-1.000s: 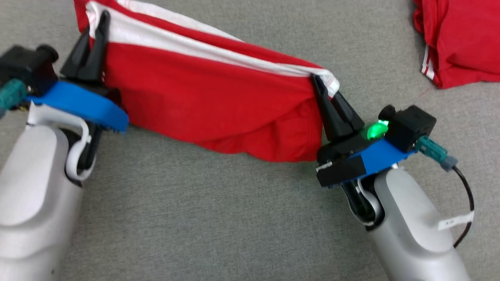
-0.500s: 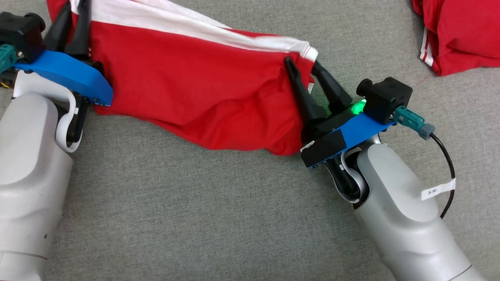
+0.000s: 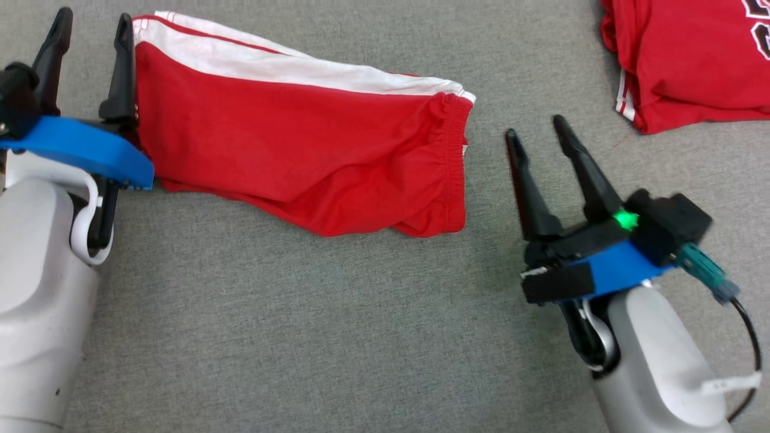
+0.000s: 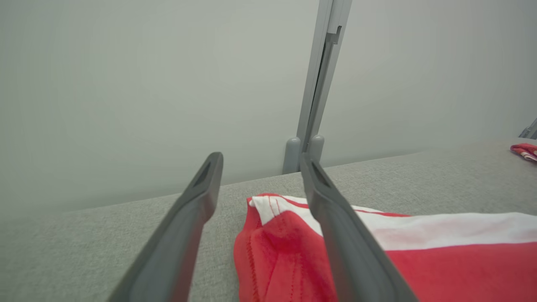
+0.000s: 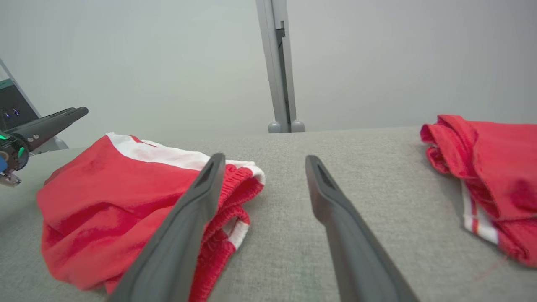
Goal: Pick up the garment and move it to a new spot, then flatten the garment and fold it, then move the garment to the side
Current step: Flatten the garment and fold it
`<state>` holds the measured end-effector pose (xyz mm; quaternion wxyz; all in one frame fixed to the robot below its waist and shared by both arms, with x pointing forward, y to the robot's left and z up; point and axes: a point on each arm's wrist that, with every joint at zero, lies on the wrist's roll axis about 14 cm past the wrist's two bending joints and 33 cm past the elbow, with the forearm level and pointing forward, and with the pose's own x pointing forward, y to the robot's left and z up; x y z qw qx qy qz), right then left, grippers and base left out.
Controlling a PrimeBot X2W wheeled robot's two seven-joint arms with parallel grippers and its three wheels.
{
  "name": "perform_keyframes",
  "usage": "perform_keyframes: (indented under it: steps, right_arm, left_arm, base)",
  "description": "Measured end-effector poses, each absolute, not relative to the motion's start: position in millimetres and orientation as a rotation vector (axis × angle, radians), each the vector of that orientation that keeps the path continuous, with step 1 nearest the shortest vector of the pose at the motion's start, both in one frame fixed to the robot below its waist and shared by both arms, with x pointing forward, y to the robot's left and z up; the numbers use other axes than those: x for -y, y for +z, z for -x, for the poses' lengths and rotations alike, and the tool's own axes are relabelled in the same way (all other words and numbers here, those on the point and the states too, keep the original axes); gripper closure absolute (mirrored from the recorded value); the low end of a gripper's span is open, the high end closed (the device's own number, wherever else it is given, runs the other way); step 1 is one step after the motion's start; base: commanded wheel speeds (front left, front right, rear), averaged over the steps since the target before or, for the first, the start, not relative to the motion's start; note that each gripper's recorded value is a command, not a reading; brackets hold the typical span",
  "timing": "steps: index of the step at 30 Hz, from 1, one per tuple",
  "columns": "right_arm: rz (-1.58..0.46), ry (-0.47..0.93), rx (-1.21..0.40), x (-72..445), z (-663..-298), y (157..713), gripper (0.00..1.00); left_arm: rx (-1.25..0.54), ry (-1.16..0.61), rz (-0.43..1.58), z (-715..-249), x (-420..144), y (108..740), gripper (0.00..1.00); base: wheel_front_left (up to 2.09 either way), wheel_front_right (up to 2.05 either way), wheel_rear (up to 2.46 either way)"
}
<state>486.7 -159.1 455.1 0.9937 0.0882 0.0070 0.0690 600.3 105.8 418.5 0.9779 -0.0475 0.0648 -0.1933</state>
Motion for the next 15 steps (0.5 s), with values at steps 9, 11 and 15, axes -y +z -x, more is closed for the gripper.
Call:
perform_keyframes:
  steps: [9, 11, 15]
  right_arm:
    - [-0.144, 0.041, 0.062, 190.3, -449.9, 481.8, 0.00]
    - [-0.144, 0.029, 0.064, 193.4, -443.7, 483.1, 0.00]
    - [-0.144, 0.020, 0.050, 195.6, -438.0, 480.3, 0.00]
  left_arm:
    - [-0.159, -0.392, 0.059, -579.5, -108.5, 409.8, 0.00]
    - [-0.185, -0.388, 0.050, -574.5, -110.7, 402.7, 0.00]
    - [-0.316, -0.391, 0.029, -555.9, -114.8, 372.5, 0.00]
  base:
    - [0.00, 0.00, 0.00]
    - [0.00, 0.00, 0.00]
    - [0.00, 0.00, 0.00]
